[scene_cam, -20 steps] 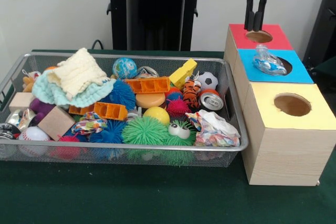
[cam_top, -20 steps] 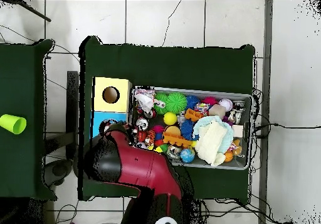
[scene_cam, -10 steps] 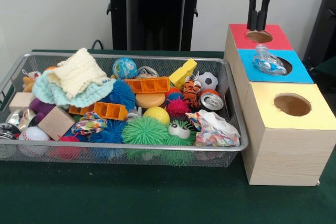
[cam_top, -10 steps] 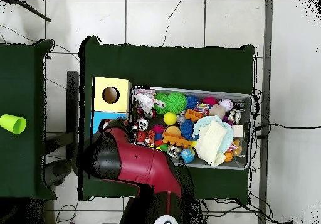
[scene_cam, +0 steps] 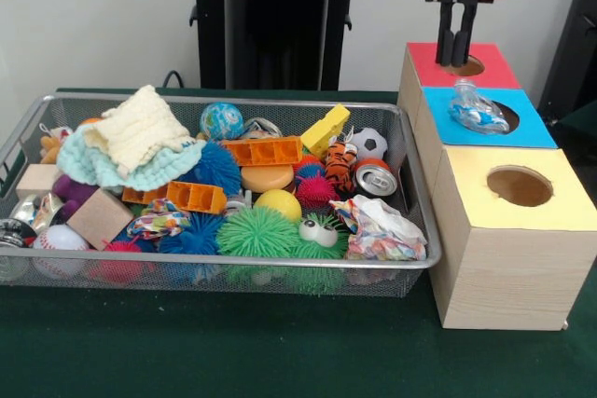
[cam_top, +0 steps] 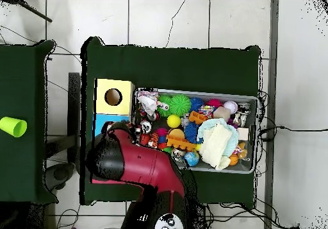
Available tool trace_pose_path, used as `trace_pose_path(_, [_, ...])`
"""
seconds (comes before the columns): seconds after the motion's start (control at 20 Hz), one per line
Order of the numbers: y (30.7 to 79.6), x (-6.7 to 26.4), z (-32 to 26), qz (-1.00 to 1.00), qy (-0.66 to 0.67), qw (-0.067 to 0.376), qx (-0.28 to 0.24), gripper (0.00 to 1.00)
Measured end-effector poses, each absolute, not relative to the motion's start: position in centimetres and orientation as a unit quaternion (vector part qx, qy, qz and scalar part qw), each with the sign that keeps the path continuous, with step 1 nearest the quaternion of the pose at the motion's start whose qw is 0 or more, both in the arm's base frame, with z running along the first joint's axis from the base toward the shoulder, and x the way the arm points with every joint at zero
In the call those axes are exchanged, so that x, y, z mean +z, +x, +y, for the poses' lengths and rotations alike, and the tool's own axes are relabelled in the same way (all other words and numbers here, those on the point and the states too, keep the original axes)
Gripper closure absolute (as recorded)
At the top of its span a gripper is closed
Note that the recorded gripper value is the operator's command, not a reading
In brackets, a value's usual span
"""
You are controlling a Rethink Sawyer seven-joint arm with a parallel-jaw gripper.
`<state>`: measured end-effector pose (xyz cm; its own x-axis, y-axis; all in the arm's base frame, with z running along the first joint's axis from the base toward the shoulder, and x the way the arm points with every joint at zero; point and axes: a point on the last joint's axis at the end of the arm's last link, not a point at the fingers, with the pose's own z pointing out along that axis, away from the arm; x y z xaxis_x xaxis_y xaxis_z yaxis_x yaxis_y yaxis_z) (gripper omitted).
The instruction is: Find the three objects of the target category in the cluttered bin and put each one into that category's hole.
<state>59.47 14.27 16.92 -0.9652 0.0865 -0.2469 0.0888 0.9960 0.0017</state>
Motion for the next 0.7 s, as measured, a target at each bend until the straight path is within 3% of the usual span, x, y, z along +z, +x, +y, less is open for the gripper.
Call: trace_pose_path(0.7, [58.8,14.6,14.4,0.994,0.043,0.102,-0.007,1.0])
